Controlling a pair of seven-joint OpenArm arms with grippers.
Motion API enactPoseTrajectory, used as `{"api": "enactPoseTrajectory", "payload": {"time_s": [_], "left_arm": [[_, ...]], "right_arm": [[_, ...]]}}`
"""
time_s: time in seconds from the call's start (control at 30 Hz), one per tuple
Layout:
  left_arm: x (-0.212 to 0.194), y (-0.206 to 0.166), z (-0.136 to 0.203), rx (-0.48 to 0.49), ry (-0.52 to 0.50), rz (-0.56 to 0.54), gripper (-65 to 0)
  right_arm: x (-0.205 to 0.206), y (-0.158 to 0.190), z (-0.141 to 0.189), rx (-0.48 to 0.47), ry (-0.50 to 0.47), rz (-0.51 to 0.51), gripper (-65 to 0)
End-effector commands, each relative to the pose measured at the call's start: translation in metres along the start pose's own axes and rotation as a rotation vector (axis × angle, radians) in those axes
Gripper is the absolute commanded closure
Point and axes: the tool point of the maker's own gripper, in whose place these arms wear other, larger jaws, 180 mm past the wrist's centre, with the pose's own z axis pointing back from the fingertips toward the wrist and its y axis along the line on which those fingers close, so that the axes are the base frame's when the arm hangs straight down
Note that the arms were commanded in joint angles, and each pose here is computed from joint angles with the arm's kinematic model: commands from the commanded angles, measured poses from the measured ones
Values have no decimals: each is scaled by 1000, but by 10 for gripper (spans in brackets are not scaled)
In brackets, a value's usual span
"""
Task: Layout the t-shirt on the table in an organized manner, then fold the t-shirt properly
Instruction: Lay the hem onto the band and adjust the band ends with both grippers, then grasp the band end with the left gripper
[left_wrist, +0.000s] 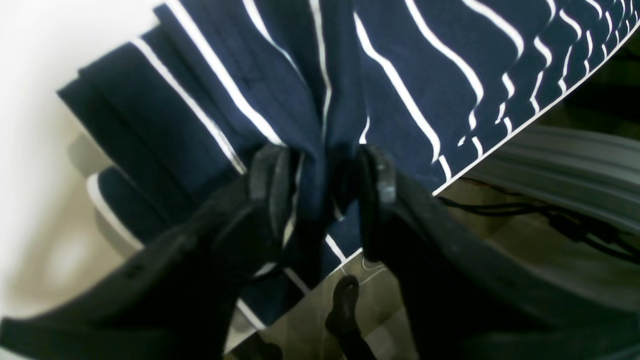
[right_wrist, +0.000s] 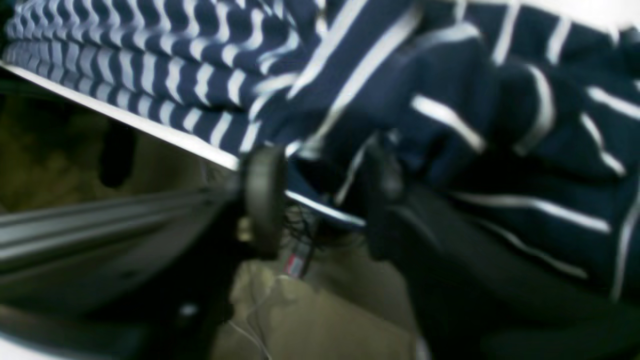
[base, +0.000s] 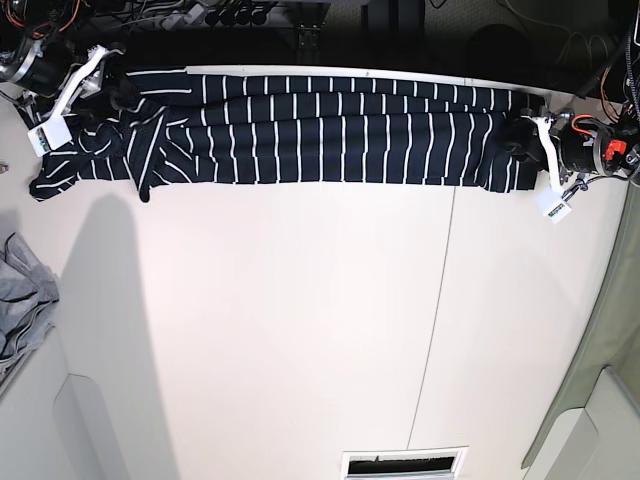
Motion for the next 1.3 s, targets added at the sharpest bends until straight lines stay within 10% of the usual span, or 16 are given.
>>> {"api": "enactPoseTrajectory", "payload": {"time_s": [0.0,0.53,0.73,1.0,1.27], "left_arm": [[9,5,9,8,-24,-11,-255],[42,16,48,-31,-191,107,-256],[17,8,40,-58,-145,144,-334],[5,14,42,-25,-161,181,-334],[9,42,66,88,-342,271,-407]], "right_arm": [[10,-3,4,-8,-35,16,-301],[97,-8,40,-94,-352,93,-305],[50,-26,-3,-72,-229,-34,0],[-23,-49,-58,-46,-54,-234,0],[-17,-44,-64,11,-98,-315,0]]}}
